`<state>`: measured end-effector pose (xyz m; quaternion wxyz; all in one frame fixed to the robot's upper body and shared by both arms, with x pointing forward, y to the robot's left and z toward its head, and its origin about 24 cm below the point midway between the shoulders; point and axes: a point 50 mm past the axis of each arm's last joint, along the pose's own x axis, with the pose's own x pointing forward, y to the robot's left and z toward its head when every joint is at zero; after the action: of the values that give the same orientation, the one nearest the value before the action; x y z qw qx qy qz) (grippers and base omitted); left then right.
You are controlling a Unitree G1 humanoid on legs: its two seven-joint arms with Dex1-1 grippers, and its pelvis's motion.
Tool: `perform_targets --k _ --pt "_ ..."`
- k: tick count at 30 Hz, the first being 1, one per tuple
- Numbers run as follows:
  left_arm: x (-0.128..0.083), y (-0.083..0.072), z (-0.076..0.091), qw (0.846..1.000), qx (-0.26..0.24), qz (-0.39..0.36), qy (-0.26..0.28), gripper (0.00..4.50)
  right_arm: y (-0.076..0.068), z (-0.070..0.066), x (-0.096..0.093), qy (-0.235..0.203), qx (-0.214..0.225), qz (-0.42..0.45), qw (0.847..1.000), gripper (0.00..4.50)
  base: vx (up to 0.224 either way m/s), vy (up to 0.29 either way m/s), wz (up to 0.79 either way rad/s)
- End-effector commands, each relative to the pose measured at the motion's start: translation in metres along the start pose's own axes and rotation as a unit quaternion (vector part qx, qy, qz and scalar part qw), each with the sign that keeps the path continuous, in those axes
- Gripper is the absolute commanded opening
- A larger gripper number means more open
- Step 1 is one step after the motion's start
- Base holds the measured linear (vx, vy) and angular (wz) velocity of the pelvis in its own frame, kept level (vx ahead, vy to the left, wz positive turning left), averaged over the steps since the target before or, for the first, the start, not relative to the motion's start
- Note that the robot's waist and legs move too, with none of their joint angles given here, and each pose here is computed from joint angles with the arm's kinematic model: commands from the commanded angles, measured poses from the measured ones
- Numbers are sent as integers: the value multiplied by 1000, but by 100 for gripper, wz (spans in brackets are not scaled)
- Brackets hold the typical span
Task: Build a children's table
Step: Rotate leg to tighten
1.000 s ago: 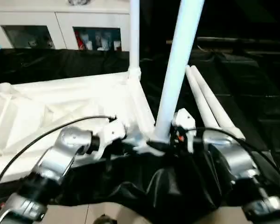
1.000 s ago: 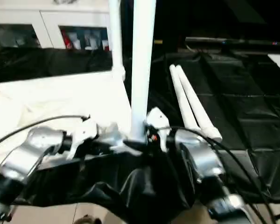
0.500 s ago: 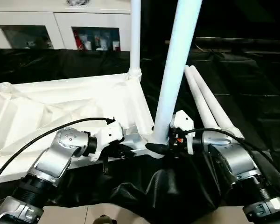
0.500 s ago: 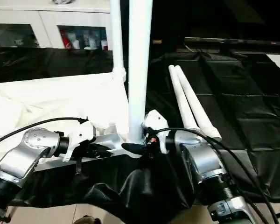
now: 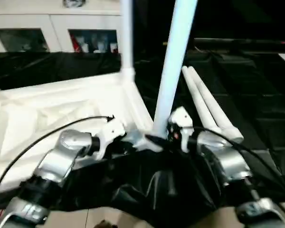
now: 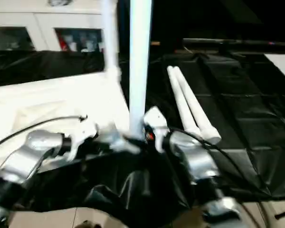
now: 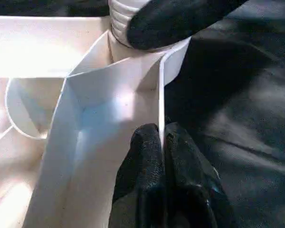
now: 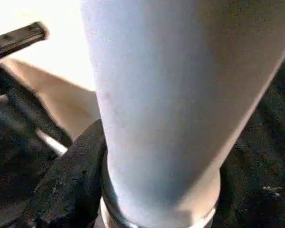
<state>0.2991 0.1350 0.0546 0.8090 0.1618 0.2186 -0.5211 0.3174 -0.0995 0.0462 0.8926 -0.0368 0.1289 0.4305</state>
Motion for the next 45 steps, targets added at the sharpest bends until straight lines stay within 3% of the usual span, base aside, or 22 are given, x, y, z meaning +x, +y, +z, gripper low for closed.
perform_targets --k 1,2,3,5,13,14,18,21,25,30,32,38,45 --pt "2 5 18 999 6 19 -42 0 2 -14 3 27 29 -15 999 274 0 0 0" --pt "6 7 20 999 -3 37 -40 0 2 -15 8 25 43 -34 998 274 0 0 0" --pt "22 13 28 995 -22 86 -37 0 6 -17 25 26 76 -83 993 274 0 0 0" --pt "35 15 36 992 -28 117 -34 0 12 -17 41 34 83 -110 990 274 0 0 0" --pt "44 10 40 994 -17 106 -37 0 16 -14 50 37 66 -106 992 274 0 0 0" --pt "44 9 40 994 -15 103 -38 0 16 -14 50 35 68 -104 992 329 0 0 0" --pt "42 9 38 995 -8 96 -38 0 12 -10 51 24 73 -100 992 363 0 0 0" --pt "37 9 36 996 3 80 -39 0 6 -6 47 17 57 -99 993 391 0 0 0" --pt "25 7 29 998 23 47 -37 0 -4 1 34 10 16 -60 998 391 0 0 0" --pt "18 5 26 998 40 21 -39 0 -6 1 23 16 -22 -10 1000 391 0 0 0" --pt "10 0 21 998 53 -19 -36 0 -7 1 9 26 -46 44 998 391 0 0 0" --pt "-1 -5 14 996 63 -61 -21 0 -9 2 -11 39 -74 105 991 391 0 0 0" --pt "-8 -12 7 993 61 -102 -12 0 -9 5 -25 34 -77 139 987 391 0 0 0"
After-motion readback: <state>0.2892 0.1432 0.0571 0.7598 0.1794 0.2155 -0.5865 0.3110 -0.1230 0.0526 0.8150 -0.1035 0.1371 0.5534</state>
